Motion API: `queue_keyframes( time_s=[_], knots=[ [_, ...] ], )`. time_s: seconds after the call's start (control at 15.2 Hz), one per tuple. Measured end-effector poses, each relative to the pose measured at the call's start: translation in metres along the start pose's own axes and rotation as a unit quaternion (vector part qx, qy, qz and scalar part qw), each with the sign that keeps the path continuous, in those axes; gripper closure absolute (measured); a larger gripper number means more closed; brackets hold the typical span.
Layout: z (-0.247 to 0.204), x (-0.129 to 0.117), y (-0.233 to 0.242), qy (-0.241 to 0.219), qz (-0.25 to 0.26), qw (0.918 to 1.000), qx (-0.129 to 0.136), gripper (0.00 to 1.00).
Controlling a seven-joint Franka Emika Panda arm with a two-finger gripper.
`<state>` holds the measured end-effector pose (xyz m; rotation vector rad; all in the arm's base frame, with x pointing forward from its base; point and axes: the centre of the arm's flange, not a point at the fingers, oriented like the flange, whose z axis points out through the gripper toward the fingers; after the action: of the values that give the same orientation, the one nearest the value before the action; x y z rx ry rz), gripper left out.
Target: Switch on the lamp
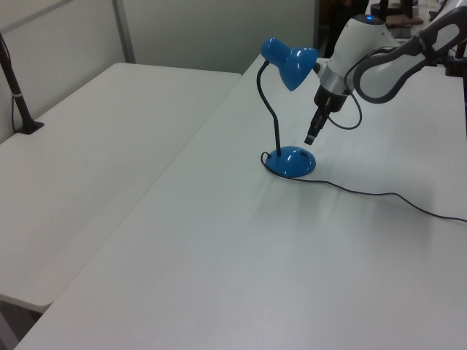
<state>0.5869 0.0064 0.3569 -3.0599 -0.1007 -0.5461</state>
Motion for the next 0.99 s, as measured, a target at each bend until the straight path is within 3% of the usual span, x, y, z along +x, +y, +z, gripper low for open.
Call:
queue_keyframes(
  time_s=[0.99],
  knots=[
    [0.029, 0.015, -0.017, -0.008, 0.001, 0.9999, 0.006, 0.99]
  ],
)
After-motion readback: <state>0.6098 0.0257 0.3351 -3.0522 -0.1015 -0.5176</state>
